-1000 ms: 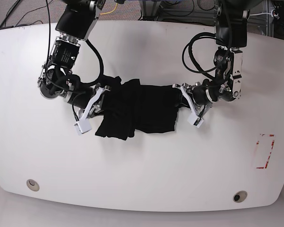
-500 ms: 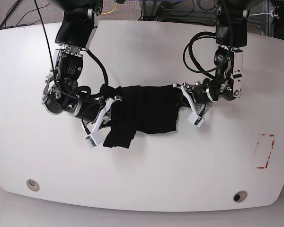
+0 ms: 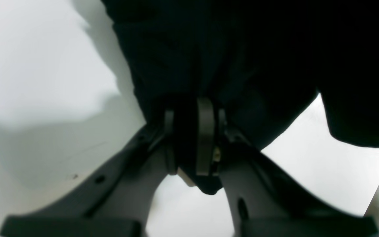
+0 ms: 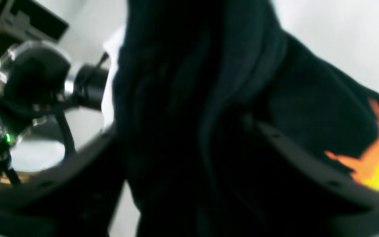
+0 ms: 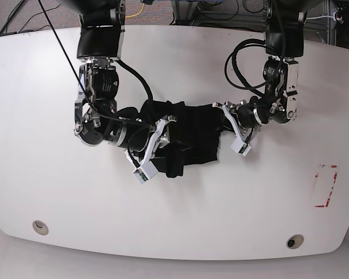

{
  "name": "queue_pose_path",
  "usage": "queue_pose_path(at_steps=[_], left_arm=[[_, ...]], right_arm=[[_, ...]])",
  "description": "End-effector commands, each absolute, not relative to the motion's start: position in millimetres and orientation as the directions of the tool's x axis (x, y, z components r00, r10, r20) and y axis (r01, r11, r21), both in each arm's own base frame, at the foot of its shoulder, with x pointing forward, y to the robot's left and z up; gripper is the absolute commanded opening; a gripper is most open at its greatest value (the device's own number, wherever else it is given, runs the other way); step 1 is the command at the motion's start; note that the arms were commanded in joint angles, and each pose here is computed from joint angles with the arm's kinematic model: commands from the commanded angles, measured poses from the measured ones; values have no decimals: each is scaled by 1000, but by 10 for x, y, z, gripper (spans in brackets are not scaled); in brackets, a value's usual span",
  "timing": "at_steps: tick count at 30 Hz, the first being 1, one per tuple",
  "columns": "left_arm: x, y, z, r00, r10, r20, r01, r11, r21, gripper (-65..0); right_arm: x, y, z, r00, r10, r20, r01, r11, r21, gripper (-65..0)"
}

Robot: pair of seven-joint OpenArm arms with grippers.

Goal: Layout the t-shirt on the table in an organized manner, then fold the t-shirt properly
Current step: 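Fold the strip end with the right gripper over the bundle and release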

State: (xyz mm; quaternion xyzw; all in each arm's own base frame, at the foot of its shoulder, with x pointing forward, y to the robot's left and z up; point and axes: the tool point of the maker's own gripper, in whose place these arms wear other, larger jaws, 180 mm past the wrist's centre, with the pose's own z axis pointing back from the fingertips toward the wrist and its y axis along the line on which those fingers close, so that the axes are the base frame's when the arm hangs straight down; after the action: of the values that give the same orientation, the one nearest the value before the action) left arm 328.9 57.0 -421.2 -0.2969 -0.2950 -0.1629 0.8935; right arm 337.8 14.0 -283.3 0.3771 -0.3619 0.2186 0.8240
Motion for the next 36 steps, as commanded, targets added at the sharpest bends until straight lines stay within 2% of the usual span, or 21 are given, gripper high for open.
queue_pose_path(at_steps=[1,5,12,19,29,36], left_arm=[[3211,678,-4330,797,-182,576,464,795,-390,-581],[3211,678,-4330,797,-182,576,464,795,-390,-581],[3213,678,-4328,797,-181,577,464,795,-390,-581],[3214,676,-4327,797,-180,577,464,795,-392,-581],[3257,669,-4277,786,-182,590,473,792,-385,-581],[3390,638,-3992,741,-128,659,489,776,-398,-557]], right_arm=[[3472,227,-2571,582,47,812,-668,596,445,-265],[3516,324,-2488,562,69,824,-695,580,425,-243],[3484,748,-2262,548,69,834,-737,512,442,-241],[3573,791,-2064,517,50,855,-750,508,423,-241],[3637,128,-2449,535,165,828,-706,626,331,-246],[3661,-274,-2540,517,201,832,-683,682,260,-246]])
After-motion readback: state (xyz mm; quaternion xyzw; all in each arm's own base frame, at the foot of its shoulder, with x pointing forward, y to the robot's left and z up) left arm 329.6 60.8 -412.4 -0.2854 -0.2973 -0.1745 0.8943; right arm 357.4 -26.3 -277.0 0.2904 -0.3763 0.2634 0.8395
